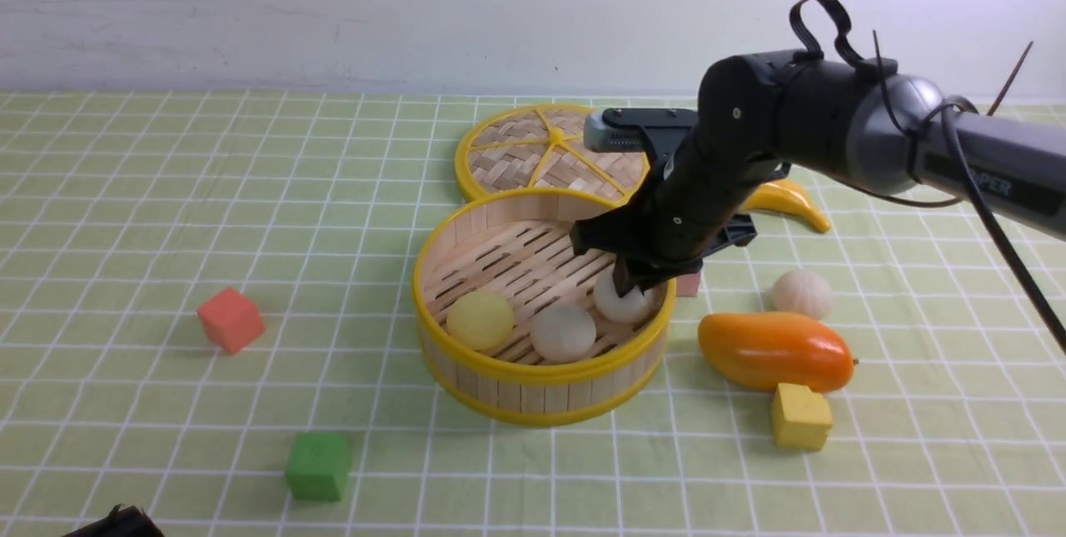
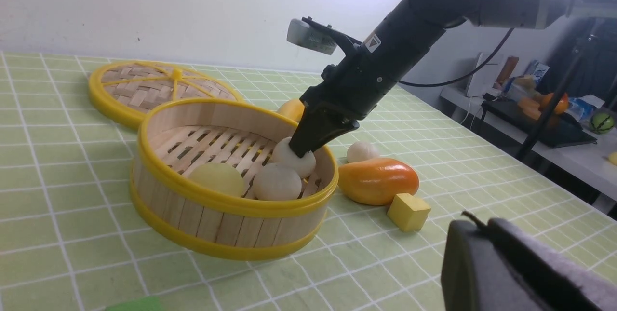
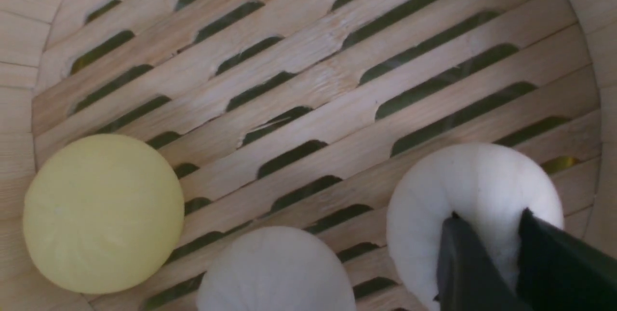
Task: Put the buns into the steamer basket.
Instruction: Use the right arm to put the steamed stuffed bun into the steamer, then use the right arm to grab a steamed stuffed bun
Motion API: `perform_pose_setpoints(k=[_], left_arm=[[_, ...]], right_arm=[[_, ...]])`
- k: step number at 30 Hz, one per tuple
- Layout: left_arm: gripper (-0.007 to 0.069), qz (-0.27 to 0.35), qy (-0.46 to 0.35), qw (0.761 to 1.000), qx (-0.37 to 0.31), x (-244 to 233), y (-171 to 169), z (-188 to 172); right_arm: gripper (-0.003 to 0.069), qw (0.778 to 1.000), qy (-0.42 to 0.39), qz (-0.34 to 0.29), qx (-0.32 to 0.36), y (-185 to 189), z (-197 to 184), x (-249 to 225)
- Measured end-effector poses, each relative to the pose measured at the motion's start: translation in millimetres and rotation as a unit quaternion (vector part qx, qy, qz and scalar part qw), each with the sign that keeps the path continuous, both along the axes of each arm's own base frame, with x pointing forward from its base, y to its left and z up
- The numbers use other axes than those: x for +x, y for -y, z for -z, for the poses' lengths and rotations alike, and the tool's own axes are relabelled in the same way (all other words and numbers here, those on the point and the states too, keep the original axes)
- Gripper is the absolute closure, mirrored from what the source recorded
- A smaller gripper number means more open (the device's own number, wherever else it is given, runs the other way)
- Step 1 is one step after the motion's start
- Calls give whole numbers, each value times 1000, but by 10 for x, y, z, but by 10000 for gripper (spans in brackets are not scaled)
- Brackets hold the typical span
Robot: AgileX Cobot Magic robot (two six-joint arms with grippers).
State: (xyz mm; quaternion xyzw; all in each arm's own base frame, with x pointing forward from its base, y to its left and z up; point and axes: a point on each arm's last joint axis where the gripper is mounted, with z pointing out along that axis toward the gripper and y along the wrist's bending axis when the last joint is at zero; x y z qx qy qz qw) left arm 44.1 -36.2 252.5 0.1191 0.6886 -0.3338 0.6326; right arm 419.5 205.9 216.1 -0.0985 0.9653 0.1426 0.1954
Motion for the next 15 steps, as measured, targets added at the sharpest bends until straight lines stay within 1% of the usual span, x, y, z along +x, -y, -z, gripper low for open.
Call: perform_pose_setpoints(k=[1, 2, 4, 6, 7, 9, 10, 11, 13, 15], left_arm=[[603, 0, 0, 1000, 0, 0, 0, 0], [603, 0, 0, 1000, 0, 0, 0, 0], [599, 0, 0, 1000, 0, 0, 0, 0], [596, 0, 0, 1000, 0, 0, 0, 0], [596, 0, 0, 1000, 0, 0, 0, 0], [596, 0, 0, 1000, 0, 0, 0, 0], [595, 0, 0, 1000, 0, 0, 0, 0], [593, 0, 0, 1000, 0, 0, 0, 0], [589, 0, 0, 1000, 0, 0, 0, 0], [589, 0, 1, 1000, 0, 0, 0, -1]], right_arm=[[421, 1000, 1, 1, 3, -3, -19, 0], [402, 1000, 0, 2, 4, -4, -21, 0], [295, 1000, 4, 2, 9, -4, -125, -14], [238, 1000, 13, 0, 12, 1, -250, -26], [188, 1000, 28, -5, 5, 32, -430, -55], [176, 998, 52, -11, -22, 120, -655, -107], [176, 998, 54, -11, -31, 139, -674, -113], [188, 996, 57, 4, -71, 300, -793, -137], [218, 991, 39, 38, -121, 546, -787, -114], [260, 987, 8, 77, -144, 804, -662, -62]])
